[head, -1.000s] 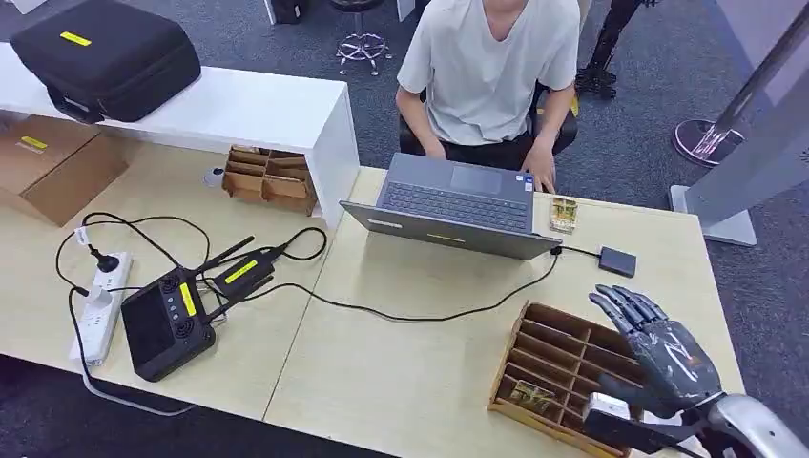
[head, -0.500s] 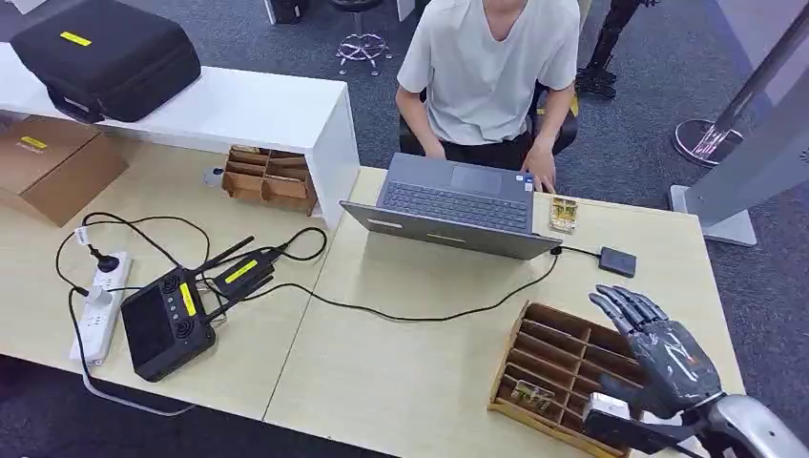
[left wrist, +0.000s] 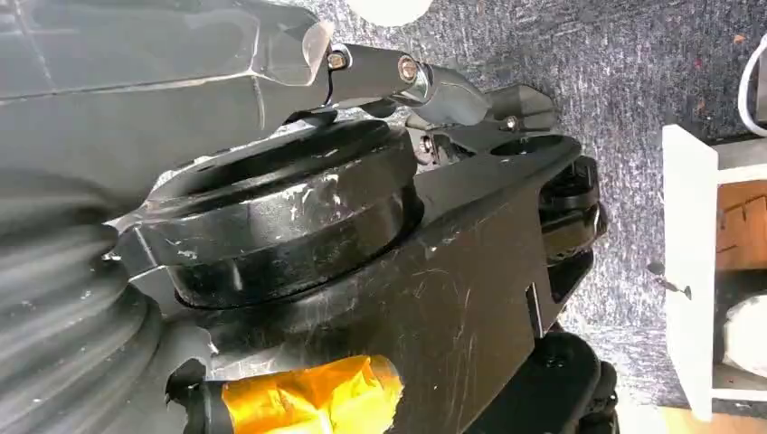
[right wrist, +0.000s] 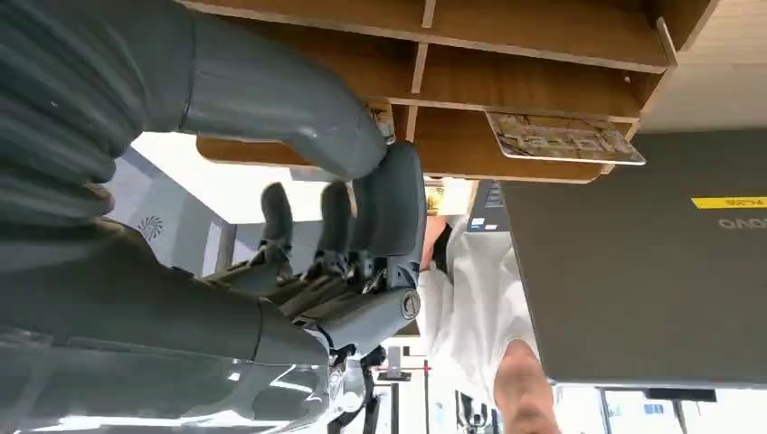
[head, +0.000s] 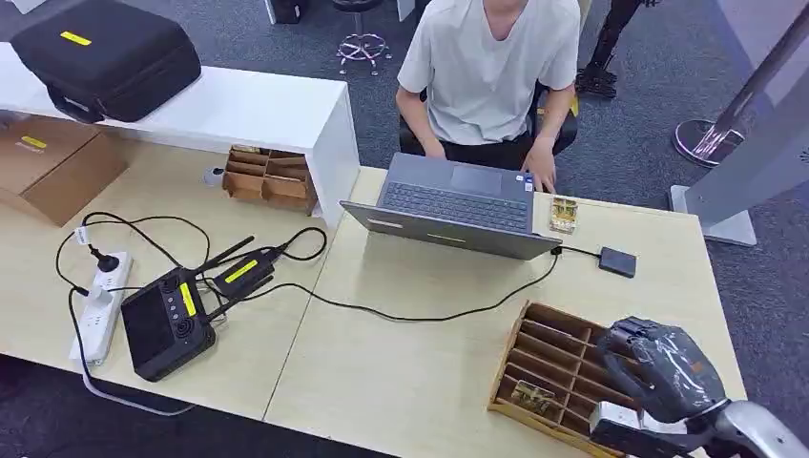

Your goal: Pass the card to the sensor for recognition and then transmit it.

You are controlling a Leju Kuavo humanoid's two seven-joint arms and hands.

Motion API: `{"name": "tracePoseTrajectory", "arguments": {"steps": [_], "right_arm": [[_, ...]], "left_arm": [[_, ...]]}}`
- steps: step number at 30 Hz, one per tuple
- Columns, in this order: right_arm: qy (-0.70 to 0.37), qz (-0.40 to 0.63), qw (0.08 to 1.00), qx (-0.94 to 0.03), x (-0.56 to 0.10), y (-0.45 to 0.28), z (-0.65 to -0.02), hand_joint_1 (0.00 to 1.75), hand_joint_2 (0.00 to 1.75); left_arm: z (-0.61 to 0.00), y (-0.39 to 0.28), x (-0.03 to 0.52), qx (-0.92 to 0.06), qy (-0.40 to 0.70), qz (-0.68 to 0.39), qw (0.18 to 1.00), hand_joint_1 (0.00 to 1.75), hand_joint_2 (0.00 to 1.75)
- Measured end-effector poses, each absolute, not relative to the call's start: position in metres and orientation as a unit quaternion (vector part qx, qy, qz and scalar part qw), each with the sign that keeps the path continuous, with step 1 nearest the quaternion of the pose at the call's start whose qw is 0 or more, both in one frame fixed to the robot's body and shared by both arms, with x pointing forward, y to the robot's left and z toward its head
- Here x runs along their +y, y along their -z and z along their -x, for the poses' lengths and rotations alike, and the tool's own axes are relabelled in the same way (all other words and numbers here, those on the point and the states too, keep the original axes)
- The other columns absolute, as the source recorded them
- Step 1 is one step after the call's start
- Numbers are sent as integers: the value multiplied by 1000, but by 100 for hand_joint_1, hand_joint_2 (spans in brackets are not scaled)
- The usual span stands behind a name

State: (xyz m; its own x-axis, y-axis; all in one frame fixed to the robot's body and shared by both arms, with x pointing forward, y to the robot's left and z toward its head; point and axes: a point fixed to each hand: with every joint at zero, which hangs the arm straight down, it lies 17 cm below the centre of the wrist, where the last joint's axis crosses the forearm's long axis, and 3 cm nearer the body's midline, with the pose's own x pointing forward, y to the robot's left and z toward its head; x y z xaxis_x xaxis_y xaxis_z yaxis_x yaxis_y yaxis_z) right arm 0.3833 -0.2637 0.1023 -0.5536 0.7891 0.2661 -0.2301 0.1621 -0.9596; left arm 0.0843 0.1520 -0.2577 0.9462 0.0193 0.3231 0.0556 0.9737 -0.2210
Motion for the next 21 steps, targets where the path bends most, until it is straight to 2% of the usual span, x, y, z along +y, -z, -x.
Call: {"name": "tracePoseTrajectory", "arguments": {"steps": [21], "right_arm": [[-609, 217, 423, -635, -275, -101, -374, 175, 175]], "left_arm": [[-85, 258, 152, -166, 7, 114, 980, 0, 175]]}}
